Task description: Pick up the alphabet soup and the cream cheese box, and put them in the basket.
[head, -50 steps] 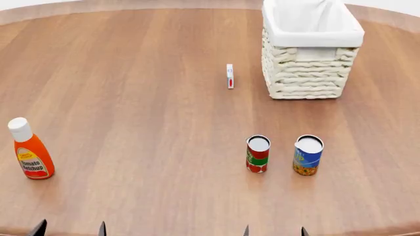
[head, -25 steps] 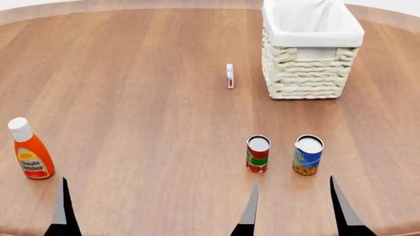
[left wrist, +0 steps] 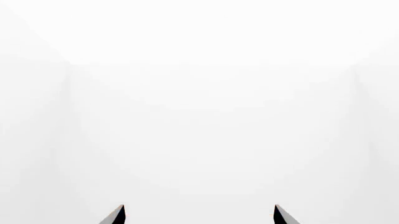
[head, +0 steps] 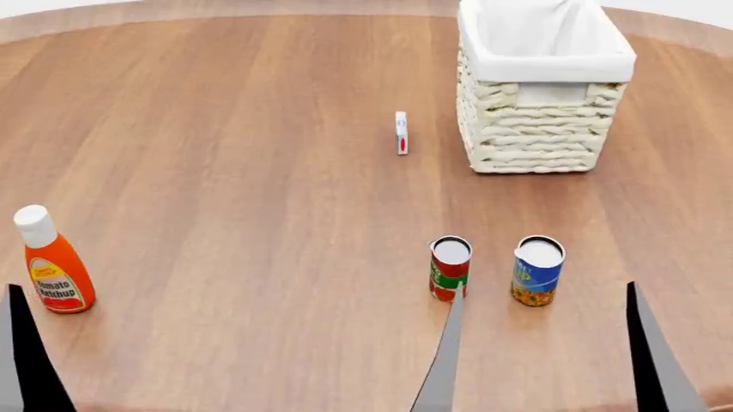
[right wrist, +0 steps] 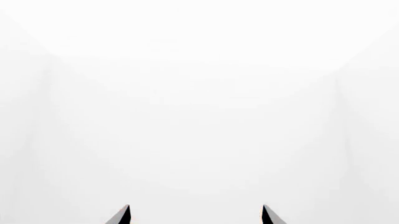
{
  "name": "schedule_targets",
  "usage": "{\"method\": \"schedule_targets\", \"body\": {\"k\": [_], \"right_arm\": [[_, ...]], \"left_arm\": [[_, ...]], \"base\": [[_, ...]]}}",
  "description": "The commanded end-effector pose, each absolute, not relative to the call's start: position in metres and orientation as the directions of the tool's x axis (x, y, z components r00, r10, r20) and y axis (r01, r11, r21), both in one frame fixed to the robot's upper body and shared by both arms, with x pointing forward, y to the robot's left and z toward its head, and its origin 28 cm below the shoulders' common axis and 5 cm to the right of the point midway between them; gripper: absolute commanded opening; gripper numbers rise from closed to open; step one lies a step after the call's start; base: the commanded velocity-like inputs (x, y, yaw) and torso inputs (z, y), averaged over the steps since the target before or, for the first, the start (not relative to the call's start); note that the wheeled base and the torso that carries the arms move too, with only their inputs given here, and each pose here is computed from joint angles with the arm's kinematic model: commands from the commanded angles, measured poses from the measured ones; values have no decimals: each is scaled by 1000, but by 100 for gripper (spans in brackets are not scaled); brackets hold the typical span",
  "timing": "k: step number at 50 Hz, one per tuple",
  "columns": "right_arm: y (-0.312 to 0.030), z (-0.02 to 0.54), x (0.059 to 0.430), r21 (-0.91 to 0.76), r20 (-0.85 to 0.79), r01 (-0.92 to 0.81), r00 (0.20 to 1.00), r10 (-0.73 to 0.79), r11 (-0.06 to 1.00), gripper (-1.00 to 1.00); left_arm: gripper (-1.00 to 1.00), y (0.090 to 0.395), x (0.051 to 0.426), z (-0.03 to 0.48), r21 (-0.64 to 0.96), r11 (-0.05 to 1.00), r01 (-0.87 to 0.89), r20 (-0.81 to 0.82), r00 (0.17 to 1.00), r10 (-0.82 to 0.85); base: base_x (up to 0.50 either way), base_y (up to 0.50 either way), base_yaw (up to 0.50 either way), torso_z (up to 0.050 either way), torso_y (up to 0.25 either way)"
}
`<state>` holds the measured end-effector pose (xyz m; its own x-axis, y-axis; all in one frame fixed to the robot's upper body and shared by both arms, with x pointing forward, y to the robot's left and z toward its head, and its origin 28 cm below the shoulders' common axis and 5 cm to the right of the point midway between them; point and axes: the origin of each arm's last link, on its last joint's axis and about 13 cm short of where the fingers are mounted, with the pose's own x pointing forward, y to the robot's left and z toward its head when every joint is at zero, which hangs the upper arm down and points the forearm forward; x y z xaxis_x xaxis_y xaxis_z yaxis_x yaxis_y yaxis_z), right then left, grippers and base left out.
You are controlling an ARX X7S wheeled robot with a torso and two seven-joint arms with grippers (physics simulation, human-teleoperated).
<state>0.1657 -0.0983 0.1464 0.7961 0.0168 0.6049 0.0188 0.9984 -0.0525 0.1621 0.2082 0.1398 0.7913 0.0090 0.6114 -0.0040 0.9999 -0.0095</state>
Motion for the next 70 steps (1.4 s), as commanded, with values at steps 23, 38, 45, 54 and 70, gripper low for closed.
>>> {"method": "schedule_targets", "body": {"k": [23,38,45,54,70], "right_arm": [[-98,149,167,-59,599,6,800,31,998,100],[-97,149,167,-56,597,-3,802,36,998,100],[-98,149,167,-54,598,-4,801,36,999,100],[-98,149,167,-50,599,-9,800,37,999,100],[-97,149,167,-53,599,-12,799,41,999,100]], "left_arm": [[100,207,164,137,-12,1000,2,613,790,6],[100,207,163,137,-18,1000,12,614,789,1],[100,206,164,136,-14,1000,6,614,789,4],[100,207,164,137,-17,1000,4,614,790,7],[100,206,163,136,-17,1000,12,612,791,1]], "base": [[76,0,0,0,0],[118,0,0,0,0],[118,0,0,0,0],[136,0,0,0,0],[164,0,0,0,0]]}}
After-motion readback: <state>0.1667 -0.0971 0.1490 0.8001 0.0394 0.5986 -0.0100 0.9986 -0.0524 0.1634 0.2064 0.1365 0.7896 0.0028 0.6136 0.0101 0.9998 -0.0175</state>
